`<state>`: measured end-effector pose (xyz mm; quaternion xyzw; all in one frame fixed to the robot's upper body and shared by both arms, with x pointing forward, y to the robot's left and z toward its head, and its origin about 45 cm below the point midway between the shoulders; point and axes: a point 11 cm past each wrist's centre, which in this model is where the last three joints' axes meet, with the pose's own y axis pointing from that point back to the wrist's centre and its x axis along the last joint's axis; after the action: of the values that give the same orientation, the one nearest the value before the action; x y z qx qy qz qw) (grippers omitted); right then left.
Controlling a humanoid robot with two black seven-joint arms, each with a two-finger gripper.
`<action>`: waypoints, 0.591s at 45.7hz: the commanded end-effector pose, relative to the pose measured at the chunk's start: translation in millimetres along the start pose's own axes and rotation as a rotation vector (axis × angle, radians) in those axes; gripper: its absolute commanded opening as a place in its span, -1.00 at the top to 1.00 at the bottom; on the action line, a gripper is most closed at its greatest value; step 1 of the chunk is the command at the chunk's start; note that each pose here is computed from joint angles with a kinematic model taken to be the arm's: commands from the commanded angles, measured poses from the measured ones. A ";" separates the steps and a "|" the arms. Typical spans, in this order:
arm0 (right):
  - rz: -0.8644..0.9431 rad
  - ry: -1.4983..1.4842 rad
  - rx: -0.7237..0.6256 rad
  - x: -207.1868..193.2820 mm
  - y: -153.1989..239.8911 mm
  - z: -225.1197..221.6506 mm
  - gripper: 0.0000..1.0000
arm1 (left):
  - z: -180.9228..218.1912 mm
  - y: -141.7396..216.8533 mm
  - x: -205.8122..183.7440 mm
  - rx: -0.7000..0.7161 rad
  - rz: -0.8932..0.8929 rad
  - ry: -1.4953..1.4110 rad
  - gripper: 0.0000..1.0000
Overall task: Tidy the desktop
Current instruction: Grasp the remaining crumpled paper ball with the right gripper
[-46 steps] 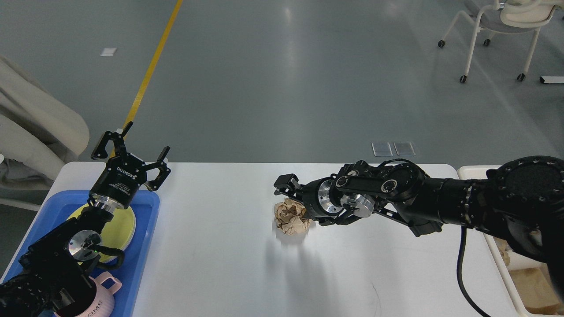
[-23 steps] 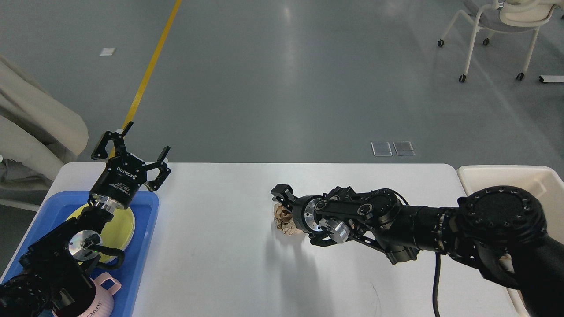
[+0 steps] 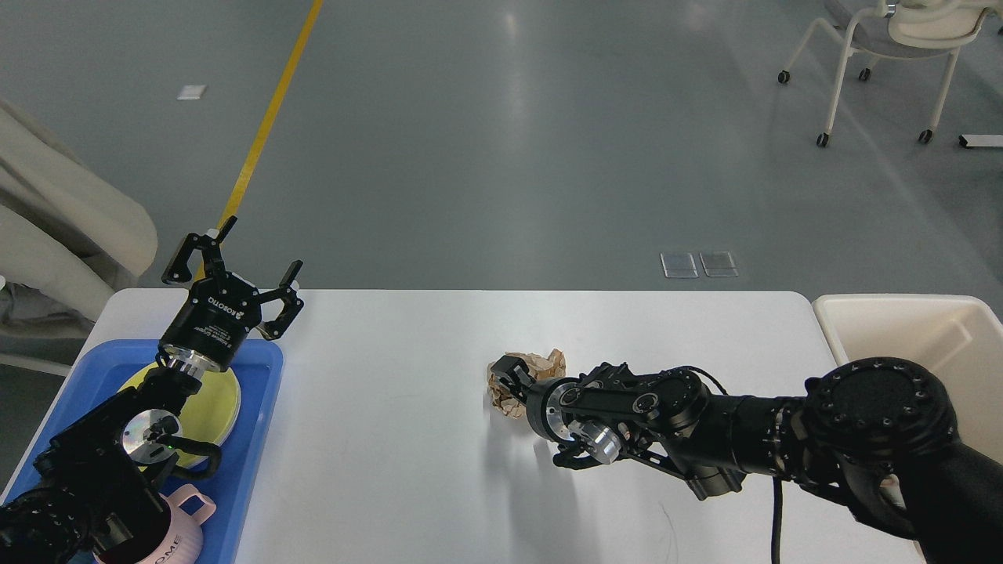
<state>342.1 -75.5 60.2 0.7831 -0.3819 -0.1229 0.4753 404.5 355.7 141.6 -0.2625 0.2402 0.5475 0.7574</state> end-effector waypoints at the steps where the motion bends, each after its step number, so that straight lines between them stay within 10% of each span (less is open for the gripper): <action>1: 0.044 -0.009 -0.001 9.5 -5.7 1.6 -0.99 | 0.0 0.0 0.0 0.000 0.000 0.000 -1.00; 8: 0.066 -0.016 -0.005 14.2 -9.5 6.4 -0.88 | 0.0 0.0 0.0 0.000 0.000 0.000 -1.00; 27: 0.054 0.024 -0.011 3.7 -13.2 18.1 0.46 | 0.0 0.0 0.0 0.000 0.000 0.000 -1.00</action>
<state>340.4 -86.7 40.0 0.7688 -0.4011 -0.1164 0.4842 404.5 355.6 141.6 -0.2625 0.2402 0.5475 0.7574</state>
